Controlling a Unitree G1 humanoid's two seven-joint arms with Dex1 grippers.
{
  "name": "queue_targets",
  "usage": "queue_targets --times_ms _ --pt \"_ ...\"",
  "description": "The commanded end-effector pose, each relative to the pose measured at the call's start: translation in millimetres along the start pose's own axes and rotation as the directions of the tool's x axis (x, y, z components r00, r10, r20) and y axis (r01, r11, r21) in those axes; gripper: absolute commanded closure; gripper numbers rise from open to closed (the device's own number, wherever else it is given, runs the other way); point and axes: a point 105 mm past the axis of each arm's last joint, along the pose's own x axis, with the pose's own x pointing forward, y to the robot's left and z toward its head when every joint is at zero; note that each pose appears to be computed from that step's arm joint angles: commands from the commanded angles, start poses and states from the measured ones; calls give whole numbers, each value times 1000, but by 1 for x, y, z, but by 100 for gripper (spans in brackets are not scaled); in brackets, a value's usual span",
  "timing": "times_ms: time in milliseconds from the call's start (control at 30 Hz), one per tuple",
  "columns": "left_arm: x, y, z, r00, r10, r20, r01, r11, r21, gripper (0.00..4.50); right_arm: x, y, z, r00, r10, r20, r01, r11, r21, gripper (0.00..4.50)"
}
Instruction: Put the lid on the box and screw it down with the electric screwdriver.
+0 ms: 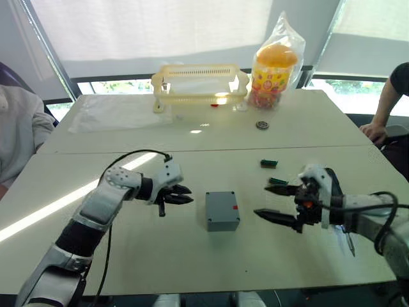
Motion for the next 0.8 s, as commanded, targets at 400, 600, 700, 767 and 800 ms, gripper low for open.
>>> queue_targets --times_ms 400,600,700,767,800 --pt "0 -8 61 984 17 179 -22 999 26 337 60 -130 -21 859 -492 144 507 857 -96 288" --pt "3 -12 55 986 28 165 -30 1000 10 337 69 -135 -29 857 -495 145 511 853 -108 288" --pt "4 -13 52 987 32 157 -33 999 8 337 71 -136 -32 858 -494 138 508 855 -99 288" --pt "4 -13 51 988 35 153 -36 999 7 337 71 -137 -33 859 -494 135 507 857 -95 288" --pt "5 -13 50 988 35 152 -37 999 7 337 71 -137 -33 860 -493 133 506 858 -93 288"
